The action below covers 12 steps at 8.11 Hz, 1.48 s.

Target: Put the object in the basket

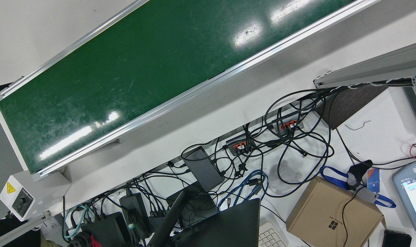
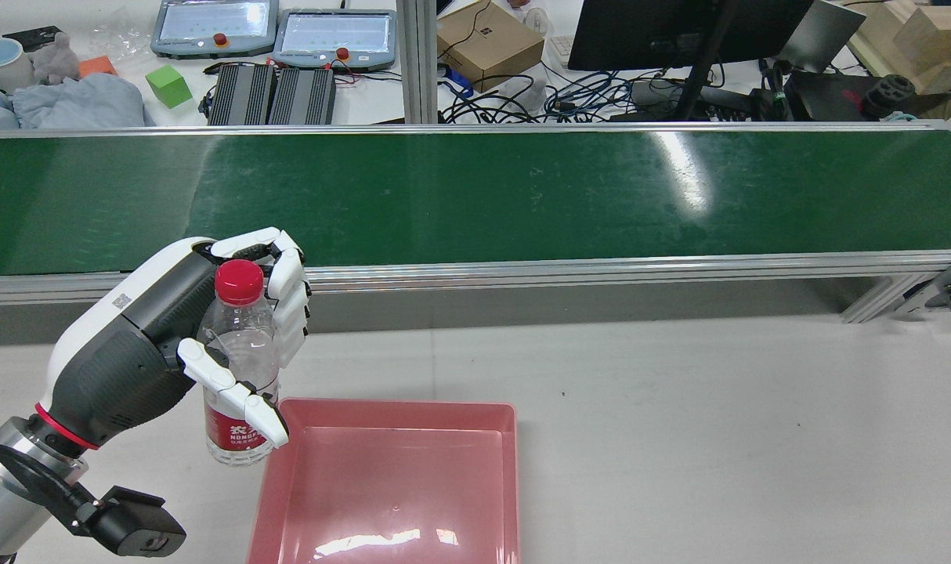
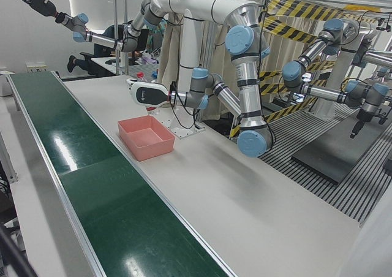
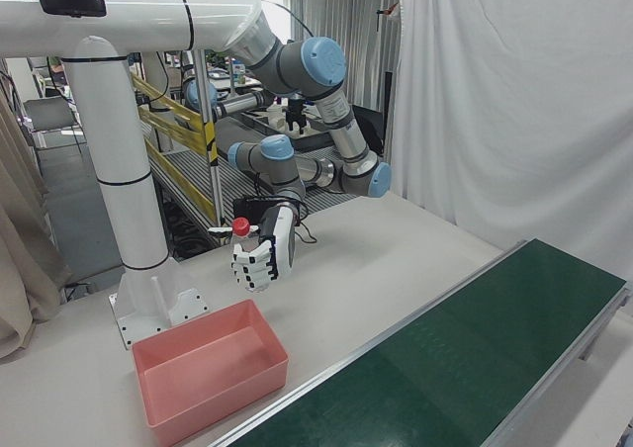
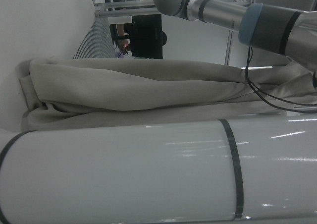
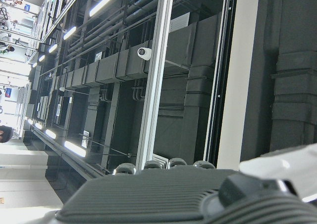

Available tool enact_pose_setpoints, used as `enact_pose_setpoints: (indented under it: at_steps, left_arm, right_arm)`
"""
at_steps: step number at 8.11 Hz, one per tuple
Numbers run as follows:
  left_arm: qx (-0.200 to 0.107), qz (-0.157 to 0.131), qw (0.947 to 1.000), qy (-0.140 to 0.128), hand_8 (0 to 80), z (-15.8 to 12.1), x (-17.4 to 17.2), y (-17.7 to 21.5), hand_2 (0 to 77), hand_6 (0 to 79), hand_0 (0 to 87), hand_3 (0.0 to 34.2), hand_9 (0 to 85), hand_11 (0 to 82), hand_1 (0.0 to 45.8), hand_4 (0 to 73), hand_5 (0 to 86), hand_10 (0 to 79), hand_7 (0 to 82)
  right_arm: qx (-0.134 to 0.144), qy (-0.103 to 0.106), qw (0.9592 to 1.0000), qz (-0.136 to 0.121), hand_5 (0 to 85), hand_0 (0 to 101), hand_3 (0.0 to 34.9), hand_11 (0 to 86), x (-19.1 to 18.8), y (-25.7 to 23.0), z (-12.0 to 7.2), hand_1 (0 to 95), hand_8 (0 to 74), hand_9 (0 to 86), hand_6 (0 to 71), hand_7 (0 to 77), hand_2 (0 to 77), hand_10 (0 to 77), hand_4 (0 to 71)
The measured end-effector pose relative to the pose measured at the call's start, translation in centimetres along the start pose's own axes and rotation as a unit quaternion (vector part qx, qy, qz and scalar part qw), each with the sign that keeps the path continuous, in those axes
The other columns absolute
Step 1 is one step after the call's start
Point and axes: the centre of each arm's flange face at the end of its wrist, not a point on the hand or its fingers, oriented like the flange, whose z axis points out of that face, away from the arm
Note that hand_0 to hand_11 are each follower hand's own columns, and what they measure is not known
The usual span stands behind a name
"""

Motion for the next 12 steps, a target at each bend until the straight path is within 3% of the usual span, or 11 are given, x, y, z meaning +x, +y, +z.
enact_pose_setpoints:
  at_steps: [1,3,4,5,6,7,8,9,10,11,12]
  left_arm:
    - [0.002,-0.003,1.0000,0.005,67.6,-0.15,-0.14,-0.21,0.5,64.4,79.9,0.5,59.5,60.0,11.4,36.5,69.8,60.0,60.0]
    - [0.008,0.000,0.9999,0.007,67.6,-0.53,-0.17,-0.68,0.5,63.3,66.6,0.2,60.0,60.0,11.4,32.7,69.8,60.0,60.0]
    - [0.009,-0.001,0.9999,0.006,67.6,-0.66,-0.20,-0.77,1.6,63.3,39.9,0.5,60.0,61.1,9.8,21.8,69.8,60.5,60.0]
    - [0.005,-0.006,0.9999,0.007,67.6,-0.72,-0.25,-0.75,1.6,63.3,33.9,0.7,60.0,63.3,0.5,19.1,69.8,57.3,60.0]
    - [-0.001,-0.013,0.9999,0.009,68.2,-0.81,-0.38,-0.67,1.6,63.3,36.1,0.7,60.5,63.3,0.0,18.0,66.0,49.6,60.0]
    - [-0.005,-0.020,0.9998,0.007,63.8,-0.94,-0.67,-0.50,1.6,57.3,34.7,0.3,57.3,53.5,1.6,18.0,66.0,39.8,66.0]
    - [-0.007,-0.024,0.9997,0.005,63.8,-1.06,-0.92,-0.38,1.6,57.3,34.7,0.3,57.3,53.5,1.6,16.9,58.4,39.8,66.0]
    - [-0.008,-0.026,0.9996,0.005,31.6,-1.10,-1.05,-0.32,1.1,31.6,38.2,1.3,28.4,35.5,1.1,12.5,43.1,22.9,42.0]
    - [-0.008,-0.026,0.9996,0.004,16.9,-1.13,-1.09,-0.31,1.1,15.3,38.2,2.1,18.0,28.4,1.1,9.8,37.6,18.5,23.5]
    - [-0.008,-0.027,0.9996,0.004,16.9,-1.14,-1.10,-0.31,1.1,15.3,38.2,2.1,18.0,28.4,1.1,9.8,37.6,18.5,23.5]
    - [-0.008,-0.027,0.9996,0.004,8.7,-1.14,-1.12,-0.30,1.1,8.2,39.0,3.8,15.8,22.4,1.1,9.8,33.3,16.4,6.0]
  right_arm:
    - [0.000,0.000,1.0000,0.000,0.0,0,0.2,0.0,0.00,0.00,0.00,0.0,0.0,0.0,0.0,0.5,1.1,0.0,0.5]
    - [0.000,0.000,1.0000,0.000,0.0,0,0.2,0.0,0.00,0.00,0.00,0.0,0.0,0.0,0.0,0.5,0.5,0.0,0.5]
    - [0.000,0.000,1.0000,0.000,0.0,0,0.2,0.0,0.00,0.00,0.00,0.0,0.0,0.0,0.0,0.5,1.1,0.0,0.5]
    - [0.000,0.000,1.0000,0.000,0.0,0,0.2,0.0,0.00,0.00,0.00,0.0,0.0,0.0,0.0,0.5,0.5,0.0,0.5]
    - [0.000,0.000,1.0000,0.000,0.0,0,0.1,0.0,0.00,0.00,0.00,0.0,0.0,0.0,0.0,0.5,0.5,0.0,0.5]
    - [0.000,0.000,1.0000,0.000,0.0,0,0.1,0.0,0.00,0.00,0.00,0.0,0.0,0.0,0.0,0.5,0.5,0.0,0.5]
    - [0.000,0.000,1.0000,0.000,0.0,0,0.2,0.0,0.00,0.00,0.00,0.0,0.0,0.0,0.0,0.5,0.5,0.0,0.5]
    - [0.000,0.000,1.0000,0.000,0.0,0,0.1,0.0,0.00,0.00,0.00,0.0,0.0,0.0,0.0,0.5,0.5,0.0,0.5]
    - [0.000,0.000,1.0000,0.000,0.0,0,0.1,0.0,0.00,0.00,0.00,0.0,0.0,0.0,0.0,0.5,1.1,0.0,0.5]
    - [0.000,0.000,1.0000,0.000,0.0,0,0.1,0.0,0.00,0.00,0.00,0.0,0.0,0.0,0.0,0.5,1.1,0.0,0.5]
    - [0.000,0.000,1.0000,0.000,0.0,0,0.1,0.0,0.00,0.00,0.00,0.0,0.0,0.0,0.0,0.5,1.1,0.0,0.5]
